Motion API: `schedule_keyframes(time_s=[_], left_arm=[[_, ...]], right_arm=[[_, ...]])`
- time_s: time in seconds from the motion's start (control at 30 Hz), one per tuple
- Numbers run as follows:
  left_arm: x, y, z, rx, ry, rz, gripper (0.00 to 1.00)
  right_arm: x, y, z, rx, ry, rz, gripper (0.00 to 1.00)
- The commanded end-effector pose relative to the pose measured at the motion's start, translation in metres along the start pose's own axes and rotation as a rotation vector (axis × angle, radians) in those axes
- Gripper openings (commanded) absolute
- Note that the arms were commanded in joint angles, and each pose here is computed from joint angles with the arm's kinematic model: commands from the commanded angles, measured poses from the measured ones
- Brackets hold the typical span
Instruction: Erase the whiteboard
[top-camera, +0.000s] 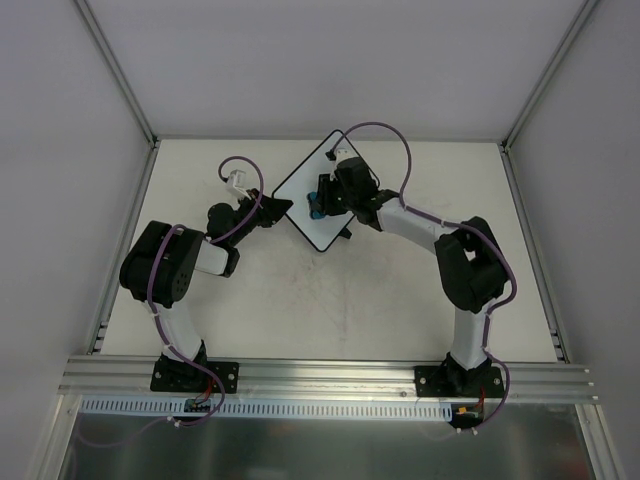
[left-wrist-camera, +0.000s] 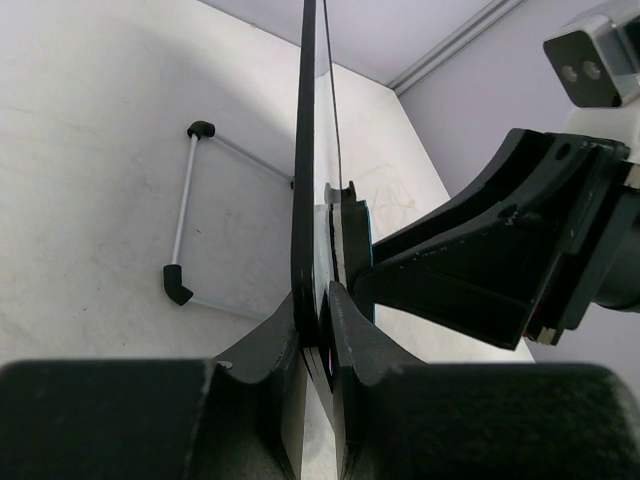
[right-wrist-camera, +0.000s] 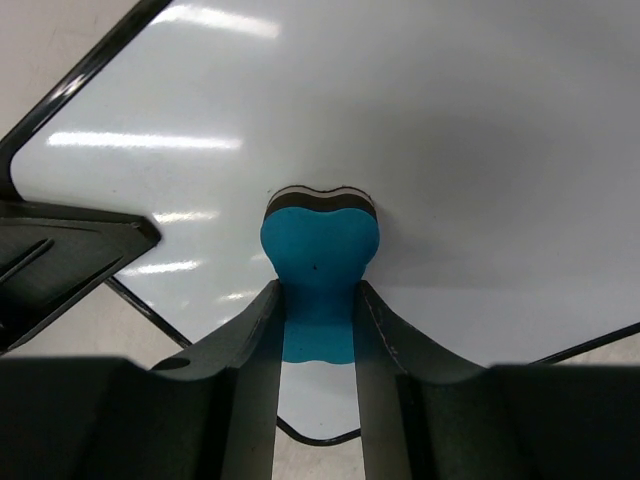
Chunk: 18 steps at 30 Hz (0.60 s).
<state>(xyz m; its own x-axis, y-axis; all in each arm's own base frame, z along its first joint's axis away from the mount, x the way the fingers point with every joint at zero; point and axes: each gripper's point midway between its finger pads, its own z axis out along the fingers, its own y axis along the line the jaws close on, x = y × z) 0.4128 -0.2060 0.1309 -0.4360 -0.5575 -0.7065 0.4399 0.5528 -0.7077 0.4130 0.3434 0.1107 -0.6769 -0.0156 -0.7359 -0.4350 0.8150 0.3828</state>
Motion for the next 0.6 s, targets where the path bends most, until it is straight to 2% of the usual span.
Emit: schedule_keyframes(time_s=[0.0,0.57], left_arm=[[-0.0097,-0.0255,0.0001,0.115,-0.017,0.137,0.0],[-0.0097,-0.0262,-0.0009,0.114,-0.021,0.137,0.0]], right_arm=[[0.0141,0.0452,0.0014,-0.107,0.046,-0.102,0.0],[0.0159,0.0509,-0.0052,-0.094,0.03,-0.128,0.0]])
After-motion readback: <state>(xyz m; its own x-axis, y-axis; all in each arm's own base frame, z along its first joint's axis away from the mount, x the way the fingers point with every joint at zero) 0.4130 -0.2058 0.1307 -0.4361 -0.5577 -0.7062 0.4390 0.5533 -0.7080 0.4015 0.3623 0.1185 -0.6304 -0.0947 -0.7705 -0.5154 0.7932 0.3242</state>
